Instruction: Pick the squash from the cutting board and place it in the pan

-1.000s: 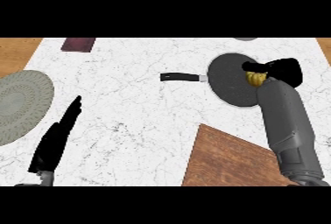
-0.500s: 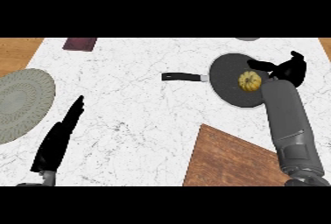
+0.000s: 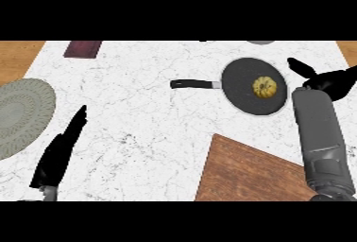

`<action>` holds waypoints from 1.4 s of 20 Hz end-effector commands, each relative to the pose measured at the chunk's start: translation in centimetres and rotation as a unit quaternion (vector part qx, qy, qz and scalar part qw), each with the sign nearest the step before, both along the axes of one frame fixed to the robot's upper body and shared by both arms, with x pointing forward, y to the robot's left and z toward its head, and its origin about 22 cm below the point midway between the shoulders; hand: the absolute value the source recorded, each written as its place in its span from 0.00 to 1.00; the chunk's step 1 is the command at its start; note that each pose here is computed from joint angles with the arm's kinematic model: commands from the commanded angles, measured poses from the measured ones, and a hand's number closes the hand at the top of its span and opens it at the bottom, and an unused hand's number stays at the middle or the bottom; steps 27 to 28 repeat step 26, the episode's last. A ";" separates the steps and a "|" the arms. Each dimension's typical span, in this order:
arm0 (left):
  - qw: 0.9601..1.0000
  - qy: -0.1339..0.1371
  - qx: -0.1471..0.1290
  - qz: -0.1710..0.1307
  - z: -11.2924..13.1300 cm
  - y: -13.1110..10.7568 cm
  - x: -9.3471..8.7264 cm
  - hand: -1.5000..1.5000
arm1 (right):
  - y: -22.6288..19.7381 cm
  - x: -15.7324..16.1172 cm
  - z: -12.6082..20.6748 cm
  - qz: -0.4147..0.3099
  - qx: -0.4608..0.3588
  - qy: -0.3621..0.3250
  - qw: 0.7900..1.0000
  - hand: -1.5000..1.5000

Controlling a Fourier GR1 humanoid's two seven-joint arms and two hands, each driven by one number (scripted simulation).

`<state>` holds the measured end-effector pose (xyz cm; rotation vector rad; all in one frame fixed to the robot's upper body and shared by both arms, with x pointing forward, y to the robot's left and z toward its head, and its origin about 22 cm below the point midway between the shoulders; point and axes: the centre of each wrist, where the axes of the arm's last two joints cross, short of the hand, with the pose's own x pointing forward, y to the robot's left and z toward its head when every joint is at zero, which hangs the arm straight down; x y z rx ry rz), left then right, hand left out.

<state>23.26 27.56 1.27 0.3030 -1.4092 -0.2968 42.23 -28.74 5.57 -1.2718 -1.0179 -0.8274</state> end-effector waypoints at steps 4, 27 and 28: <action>1.000 0.010 0.000 0.016 -1.1 0.2 -1.4 0.50 | 0.1 -3.1 -3.3 -0.109 -0.018 -0.057 0.992 0.00; 0.999 0.014 0.000 0.030 -0.4 1.3 -2.0 0.50 | 1.0 -26.9 -5.7 -0.059 -0.052 -0.049 0.996 0.00; 0.999 0.014 0.000 0.030 -0.4 1.3 -2.0 0.50 | 1.0 -26.9 -5.7 -0.059 -0.052 -0.049 0.996 0.00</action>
